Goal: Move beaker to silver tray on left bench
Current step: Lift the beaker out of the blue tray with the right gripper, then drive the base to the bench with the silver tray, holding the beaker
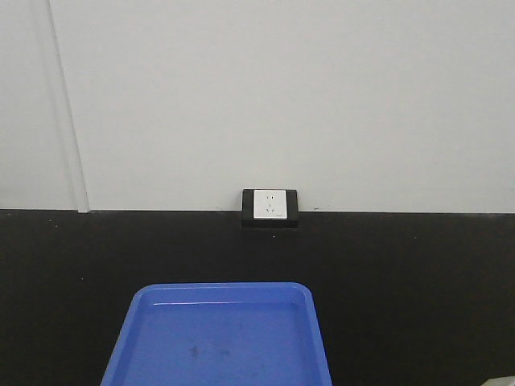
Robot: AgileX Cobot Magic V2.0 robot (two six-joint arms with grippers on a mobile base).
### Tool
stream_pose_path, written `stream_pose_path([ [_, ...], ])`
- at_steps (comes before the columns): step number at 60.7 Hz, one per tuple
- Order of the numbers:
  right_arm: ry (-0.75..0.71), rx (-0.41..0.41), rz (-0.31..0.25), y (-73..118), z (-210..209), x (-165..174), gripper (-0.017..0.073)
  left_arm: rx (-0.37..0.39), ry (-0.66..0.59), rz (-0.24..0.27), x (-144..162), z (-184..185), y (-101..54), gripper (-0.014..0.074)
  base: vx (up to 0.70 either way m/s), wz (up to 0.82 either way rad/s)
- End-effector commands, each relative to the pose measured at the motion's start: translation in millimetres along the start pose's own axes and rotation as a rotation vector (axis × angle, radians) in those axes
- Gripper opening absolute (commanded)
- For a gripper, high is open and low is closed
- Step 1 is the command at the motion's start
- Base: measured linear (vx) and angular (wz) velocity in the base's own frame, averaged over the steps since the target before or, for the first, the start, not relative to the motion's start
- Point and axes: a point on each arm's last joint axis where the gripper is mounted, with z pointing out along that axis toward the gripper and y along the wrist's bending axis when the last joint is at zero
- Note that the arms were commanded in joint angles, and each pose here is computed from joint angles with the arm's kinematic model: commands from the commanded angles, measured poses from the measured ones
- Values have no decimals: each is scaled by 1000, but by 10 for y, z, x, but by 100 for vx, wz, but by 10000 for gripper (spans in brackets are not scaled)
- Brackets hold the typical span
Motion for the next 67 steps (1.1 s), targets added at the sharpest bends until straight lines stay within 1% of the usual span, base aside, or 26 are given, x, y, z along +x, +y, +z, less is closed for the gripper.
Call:
stream_pose_path([
  [1,-112,-8,-9,7,-43,-167,-14,7,-63,-2,-8,16,-8,1,0,0],
  [34,-112,-8,-9,7,-43,-167,-14,7,-63,-2,-8,16,-8,1,-2,-2],
  [67,-112,-8,-9,7,-43,-167,-14,7,-63,-2,-8,16,-8,1,-12,-13],
])
